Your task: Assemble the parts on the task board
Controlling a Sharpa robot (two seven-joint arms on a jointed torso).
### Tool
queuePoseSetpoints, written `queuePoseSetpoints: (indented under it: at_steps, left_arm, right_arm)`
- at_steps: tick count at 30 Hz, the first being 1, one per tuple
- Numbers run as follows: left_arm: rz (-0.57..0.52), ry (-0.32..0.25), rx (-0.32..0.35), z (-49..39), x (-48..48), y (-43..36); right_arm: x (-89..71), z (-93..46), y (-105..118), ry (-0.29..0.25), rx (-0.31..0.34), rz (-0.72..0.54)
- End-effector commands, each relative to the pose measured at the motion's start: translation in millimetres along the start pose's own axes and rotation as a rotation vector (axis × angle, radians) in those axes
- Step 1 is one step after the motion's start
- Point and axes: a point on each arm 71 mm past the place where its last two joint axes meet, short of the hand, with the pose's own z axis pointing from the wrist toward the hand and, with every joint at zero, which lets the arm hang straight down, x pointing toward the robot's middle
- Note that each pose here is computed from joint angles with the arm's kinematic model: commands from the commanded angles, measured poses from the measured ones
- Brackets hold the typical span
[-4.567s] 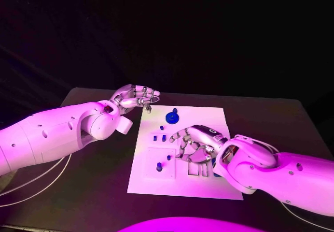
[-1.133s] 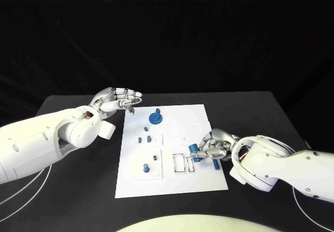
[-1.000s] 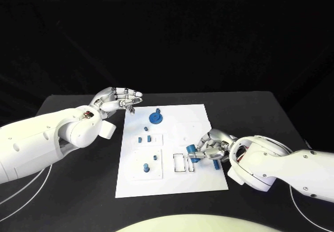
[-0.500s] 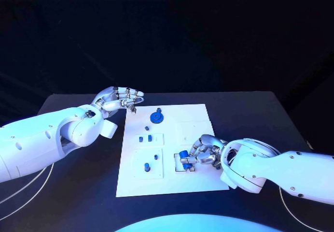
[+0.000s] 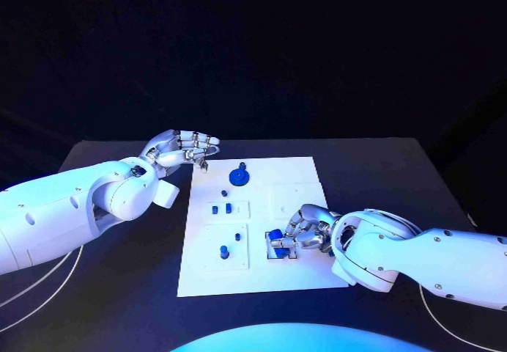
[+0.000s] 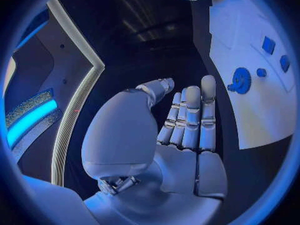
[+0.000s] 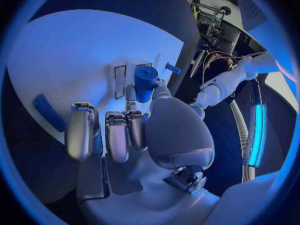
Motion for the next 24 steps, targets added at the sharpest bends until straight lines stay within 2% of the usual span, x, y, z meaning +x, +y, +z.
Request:
queuePoseSetpoints:
  at_steps: [1,9,24]
  left_arm:
    - [-0.010,0.016,0.006,0.5,2.3,-1.1]
    - [-0.010,0.017,0.004,0.5,2.2,-0.9]
    - [-0.009,0.015,0.002,0.2,1.7,-0.7]
  right_arm:
    - [1.4,0.9,-0.8,-0.001,0.004,-0.032]
    - [0.2,4.4,0.8,-0.032,-0.003,-0.038]
    - [1.6,4.1,-0.2,-0.019,-0.024,-0.079]
